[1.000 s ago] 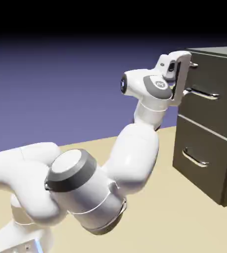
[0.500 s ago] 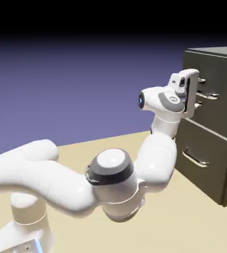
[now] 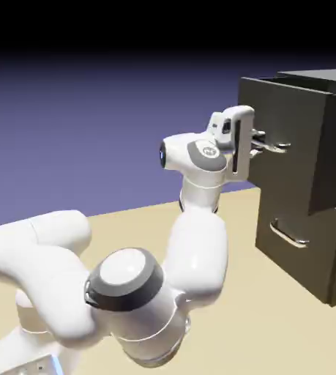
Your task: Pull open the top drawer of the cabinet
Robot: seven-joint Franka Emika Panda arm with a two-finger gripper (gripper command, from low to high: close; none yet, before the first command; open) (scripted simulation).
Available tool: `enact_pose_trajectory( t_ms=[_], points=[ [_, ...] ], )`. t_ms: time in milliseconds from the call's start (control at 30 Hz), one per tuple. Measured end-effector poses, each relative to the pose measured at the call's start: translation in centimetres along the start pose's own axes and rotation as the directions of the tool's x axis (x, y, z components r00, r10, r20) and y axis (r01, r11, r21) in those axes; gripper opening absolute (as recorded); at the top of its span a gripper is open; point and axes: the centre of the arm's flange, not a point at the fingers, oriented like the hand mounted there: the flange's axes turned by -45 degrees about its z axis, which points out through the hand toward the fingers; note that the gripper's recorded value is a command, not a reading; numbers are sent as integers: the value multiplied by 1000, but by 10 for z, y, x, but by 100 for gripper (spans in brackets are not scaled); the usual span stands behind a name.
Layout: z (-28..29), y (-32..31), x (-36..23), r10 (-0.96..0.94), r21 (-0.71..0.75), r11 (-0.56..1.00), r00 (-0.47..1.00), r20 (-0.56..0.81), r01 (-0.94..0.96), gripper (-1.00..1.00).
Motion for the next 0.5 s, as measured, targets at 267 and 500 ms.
enact_pose_trajectory(
  t_ms=[267,500],
  points=[
    [-96,0,0,0,0,1000,1000,0,0,-100],
    [-151,-2,-3,-9,-26,1000,999,38,10,-100]
  ],
)
